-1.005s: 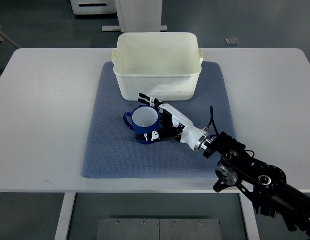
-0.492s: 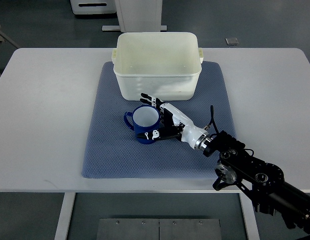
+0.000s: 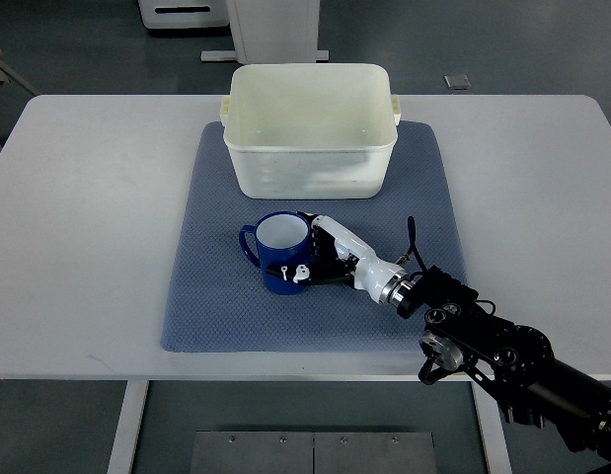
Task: Place cup in box with right hand
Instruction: 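Lift the blue mug with the right hand over the cream tub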
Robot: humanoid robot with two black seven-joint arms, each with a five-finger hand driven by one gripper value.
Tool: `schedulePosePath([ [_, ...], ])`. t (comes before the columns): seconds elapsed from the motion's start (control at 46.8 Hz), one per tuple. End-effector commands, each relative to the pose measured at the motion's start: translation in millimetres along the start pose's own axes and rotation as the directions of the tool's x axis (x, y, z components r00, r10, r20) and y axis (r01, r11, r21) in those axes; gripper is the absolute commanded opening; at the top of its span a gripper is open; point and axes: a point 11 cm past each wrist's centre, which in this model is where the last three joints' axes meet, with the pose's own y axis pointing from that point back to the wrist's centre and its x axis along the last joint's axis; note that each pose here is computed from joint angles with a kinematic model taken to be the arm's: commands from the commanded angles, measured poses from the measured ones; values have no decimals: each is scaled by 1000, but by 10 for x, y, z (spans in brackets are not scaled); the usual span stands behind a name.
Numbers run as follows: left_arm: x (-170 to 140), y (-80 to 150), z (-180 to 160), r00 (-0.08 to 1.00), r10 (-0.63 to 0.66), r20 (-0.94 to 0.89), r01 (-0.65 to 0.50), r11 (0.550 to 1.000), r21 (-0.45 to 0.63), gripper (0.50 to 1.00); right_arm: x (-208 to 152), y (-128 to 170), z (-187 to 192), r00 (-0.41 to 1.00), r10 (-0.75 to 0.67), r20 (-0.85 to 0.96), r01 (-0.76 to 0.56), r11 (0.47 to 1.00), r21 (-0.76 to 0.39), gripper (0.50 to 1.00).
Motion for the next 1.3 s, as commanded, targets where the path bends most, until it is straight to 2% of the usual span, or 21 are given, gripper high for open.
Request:
schedulePosePath([
  [0.0, 0, 0, 1, 1000, 0, 0, 0, 1000, 0, 1000, -3, -4, -9, 1000, -2, 0, 2, 1000, 2, 500],
  [0.15, 0, 0, 1, 1000, 0, 0, 0, 1000, 0, 1000, -61, -28, -40, 999, -28, -14, 29, 1000, 13, 500],
  [0.342, 0, 0, 1, 1000, 0, 0, 0, 1000, 0, 1000, -139, -95, -264, 997, -65, -29, 68, 993, 100, 500],
  [0.77, 0, 0, 1, 1000, 0, 0, 0, 1000, 0, 1000, 451, 30, -895, 985, -21, -172, 51, 984, 173, 500],
  [1.283, 0, 0, 1, 1000, 0, 0, 0, 1000, 0, 1000, 760, -202, -1693, 971, 35, -235, 18, 976, 219, 500],
])
